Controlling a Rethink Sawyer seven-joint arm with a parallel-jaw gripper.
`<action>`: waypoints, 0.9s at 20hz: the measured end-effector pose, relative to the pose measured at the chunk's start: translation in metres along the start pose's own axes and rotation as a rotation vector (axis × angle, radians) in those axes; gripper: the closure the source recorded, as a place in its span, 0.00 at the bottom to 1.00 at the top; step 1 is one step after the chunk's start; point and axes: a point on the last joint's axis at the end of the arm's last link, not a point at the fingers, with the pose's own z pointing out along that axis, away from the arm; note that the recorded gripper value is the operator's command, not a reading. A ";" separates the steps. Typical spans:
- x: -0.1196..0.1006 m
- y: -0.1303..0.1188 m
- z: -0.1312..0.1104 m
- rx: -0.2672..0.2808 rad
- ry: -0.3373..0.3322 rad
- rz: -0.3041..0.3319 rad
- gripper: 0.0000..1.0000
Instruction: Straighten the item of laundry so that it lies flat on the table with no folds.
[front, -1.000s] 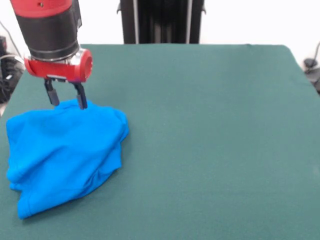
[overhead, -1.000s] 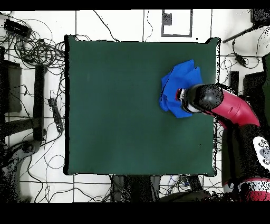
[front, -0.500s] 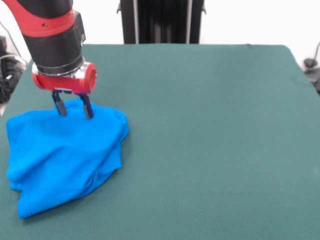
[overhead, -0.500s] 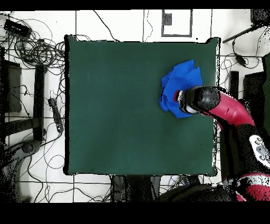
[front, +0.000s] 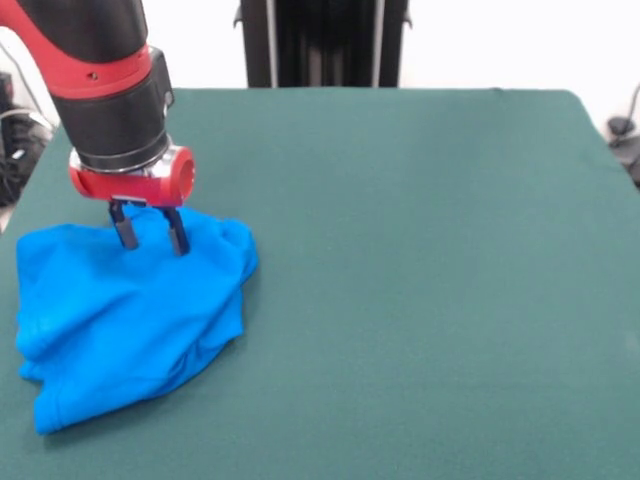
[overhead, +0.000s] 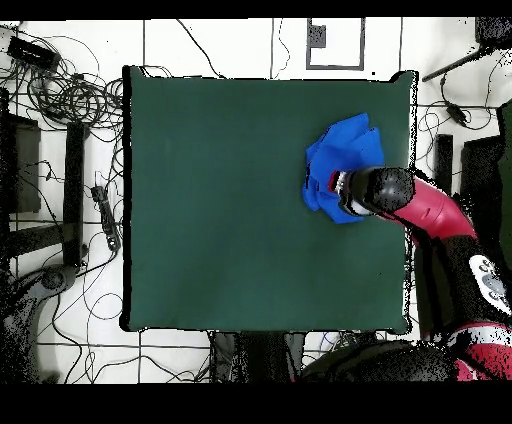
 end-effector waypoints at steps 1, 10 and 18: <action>0.000 -0.001 0.001 -0.001 0.000 0.002 0.00; 0.000 -0.015 0.000 0.001 -0.012 -0.013 0.00; -0.001 -0.039 -0.009 0.019 -0.032 -0.016 0.00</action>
